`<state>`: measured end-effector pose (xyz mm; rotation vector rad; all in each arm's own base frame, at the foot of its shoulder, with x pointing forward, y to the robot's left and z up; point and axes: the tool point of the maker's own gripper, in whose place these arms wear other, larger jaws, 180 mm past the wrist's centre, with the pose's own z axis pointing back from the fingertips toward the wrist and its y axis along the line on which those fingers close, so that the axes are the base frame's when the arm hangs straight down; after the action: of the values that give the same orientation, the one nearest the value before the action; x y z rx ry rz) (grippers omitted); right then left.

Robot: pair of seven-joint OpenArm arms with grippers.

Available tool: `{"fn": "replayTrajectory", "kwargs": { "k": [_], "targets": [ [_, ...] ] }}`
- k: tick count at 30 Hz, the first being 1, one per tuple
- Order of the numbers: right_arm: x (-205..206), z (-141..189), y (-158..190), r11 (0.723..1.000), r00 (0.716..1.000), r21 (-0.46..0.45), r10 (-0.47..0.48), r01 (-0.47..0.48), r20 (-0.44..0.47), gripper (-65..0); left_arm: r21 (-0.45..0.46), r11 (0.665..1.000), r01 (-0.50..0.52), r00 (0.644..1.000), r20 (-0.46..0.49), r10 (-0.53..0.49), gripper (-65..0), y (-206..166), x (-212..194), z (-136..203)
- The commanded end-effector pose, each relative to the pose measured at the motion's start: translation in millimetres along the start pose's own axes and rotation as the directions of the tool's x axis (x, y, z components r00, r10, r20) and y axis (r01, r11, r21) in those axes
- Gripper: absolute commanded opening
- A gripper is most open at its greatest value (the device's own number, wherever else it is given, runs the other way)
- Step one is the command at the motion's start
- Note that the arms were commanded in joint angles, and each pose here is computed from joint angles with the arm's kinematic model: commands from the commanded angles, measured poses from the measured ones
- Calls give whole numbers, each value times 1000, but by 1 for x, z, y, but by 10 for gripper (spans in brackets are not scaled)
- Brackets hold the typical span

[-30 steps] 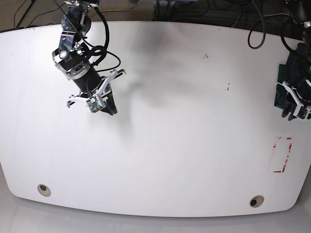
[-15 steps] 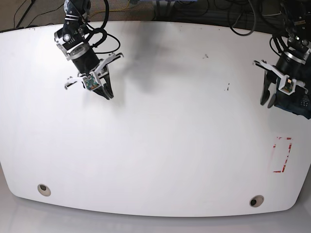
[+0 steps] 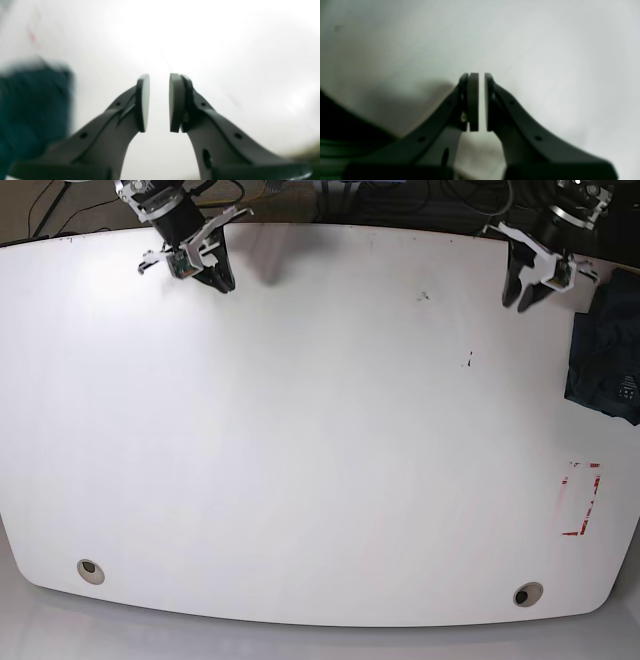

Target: Layout the t-shirt on the table in an organized manner, then fold the t-shirt properly

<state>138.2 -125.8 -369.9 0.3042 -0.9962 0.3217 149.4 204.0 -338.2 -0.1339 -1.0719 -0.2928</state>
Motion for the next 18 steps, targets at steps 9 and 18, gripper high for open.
{"fn": "replayTrajectory", "kwargs": {
  "k": [9,18],
  "targets": [
    [-27,53,25,994,992,10,-105,106,-66,-621,9,993,-121,986,-117,121,-533,-31,-40,44],
    [-53,88,45,985,973,5,-169,171,-156,-621,-11,985,-173,957,-240,165,-533,-53,-70,73]
  ]
}}
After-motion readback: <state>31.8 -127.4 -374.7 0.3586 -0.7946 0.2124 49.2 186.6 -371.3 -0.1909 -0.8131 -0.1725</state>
